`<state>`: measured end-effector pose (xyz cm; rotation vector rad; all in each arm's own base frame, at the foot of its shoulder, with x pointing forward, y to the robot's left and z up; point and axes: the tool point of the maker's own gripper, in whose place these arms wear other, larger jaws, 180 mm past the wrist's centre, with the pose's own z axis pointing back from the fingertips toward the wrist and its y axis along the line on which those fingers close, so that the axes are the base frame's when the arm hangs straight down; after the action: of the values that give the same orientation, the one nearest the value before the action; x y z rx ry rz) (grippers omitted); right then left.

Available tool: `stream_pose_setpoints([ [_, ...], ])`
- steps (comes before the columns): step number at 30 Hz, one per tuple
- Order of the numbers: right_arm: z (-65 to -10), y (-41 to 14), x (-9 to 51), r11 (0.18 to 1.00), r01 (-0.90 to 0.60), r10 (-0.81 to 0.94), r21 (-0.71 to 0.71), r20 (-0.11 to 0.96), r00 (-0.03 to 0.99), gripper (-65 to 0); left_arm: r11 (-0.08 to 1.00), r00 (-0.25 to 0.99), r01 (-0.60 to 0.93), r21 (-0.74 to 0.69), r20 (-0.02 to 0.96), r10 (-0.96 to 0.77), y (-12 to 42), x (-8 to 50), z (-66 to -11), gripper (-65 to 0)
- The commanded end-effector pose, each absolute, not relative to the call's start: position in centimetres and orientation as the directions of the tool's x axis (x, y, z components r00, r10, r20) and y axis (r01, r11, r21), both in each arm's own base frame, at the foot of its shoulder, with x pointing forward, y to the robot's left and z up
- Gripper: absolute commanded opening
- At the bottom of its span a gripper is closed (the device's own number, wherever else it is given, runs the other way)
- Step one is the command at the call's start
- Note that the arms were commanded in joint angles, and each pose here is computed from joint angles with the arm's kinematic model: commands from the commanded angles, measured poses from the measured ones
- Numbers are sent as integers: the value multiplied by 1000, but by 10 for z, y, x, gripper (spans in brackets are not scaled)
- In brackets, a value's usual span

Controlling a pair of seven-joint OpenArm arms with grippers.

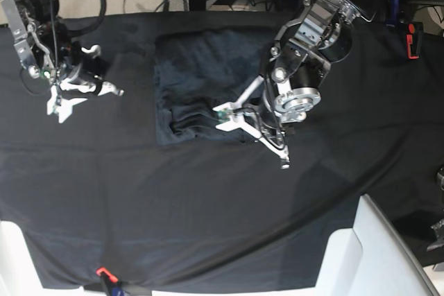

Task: Fold the T-shirt properly
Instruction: 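Open the left gripper and pat the bundle's lower edge flat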

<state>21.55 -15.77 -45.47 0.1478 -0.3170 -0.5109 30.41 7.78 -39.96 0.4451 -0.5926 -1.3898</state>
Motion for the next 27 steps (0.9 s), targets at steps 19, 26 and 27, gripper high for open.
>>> stream_pose_setpoints([
  [19,-450,-165,219,868,450,-495,210,291,819,-648,131,116,803,581,64,-991,97,319,-426,-650],
  [26,-450,-165,219,868,450,-495,210,291,819,-648,146,100,819,555,113,-989,83,323,-436,-650],
  [27,-450,-165,219,868,450,-495,210,291,819,-648,144,101,822,551,108,-989,83,324,-438,-650],
])
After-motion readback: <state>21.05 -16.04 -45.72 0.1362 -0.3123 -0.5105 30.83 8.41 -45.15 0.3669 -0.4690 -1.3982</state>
